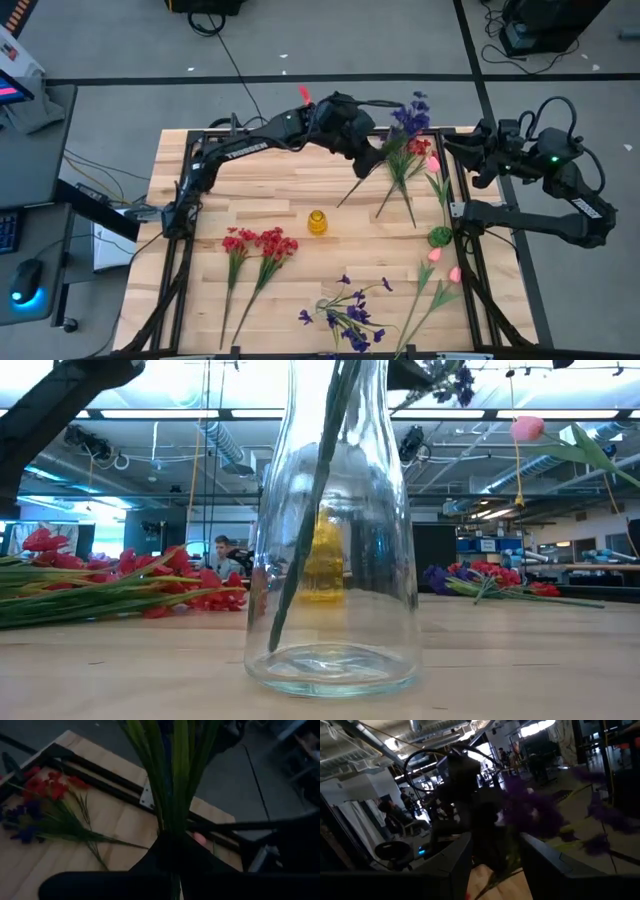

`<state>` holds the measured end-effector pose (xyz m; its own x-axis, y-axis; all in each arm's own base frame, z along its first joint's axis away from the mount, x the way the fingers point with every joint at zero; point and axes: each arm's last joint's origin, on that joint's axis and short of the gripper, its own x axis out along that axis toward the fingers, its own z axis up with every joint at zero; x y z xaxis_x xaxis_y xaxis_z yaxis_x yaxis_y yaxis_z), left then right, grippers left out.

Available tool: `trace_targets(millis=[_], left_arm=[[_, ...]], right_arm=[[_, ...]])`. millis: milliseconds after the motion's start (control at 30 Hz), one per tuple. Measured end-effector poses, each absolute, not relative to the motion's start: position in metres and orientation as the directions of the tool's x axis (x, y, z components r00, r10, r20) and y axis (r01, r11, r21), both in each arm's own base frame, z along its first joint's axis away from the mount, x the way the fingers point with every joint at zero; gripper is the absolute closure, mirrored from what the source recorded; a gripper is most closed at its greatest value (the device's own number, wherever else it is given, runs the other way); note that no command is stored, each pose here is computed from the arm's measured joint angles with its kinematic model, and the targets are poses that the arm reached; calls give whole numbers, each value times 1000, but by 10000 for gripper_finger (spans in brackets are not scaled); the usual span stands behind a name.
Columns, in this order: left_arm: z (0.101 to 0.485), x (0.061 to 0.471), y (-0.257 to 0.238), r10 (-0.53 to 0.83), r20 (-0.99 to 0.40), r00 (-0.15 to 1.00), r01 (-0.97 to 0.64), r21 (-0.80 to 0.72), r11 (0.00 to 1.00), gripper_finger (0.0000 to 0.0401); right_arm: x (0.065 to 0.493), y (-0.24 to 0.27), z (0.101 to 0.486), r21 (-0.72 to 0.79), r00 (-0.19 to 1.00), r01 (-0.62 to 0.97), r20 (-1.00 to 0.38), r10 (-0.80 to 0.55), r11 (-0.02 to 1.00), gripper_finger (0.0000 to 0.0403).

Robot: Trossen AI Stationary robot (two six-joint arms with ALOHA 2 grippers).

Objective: Sort flowers into vase by color
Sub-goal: Put the left purple flower into the yellow vase

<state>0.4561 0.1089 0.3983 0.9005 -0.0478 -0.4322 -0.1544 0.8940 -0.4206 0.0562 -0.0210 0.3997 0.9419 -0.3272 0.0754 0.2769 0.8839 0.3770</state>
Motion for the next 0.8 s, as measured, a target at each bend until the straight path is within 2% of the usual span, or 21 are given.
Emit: trace_targets(millis=[400,733,800], left_arm=[[458,398,94,24,-398,917,-95,-161,982,385],[489,360,88,30,-358,933,-68,-93,993,385],[496,344,85,36,-384,923,-74,-84,994,386]], right_arm=[[55,-23,402,418,916,320,95,-391,850,232],[55,-23,407,458,901,301,150,-406,837,232],[54,-23,407,461,900,303,150,-410,834,232]])
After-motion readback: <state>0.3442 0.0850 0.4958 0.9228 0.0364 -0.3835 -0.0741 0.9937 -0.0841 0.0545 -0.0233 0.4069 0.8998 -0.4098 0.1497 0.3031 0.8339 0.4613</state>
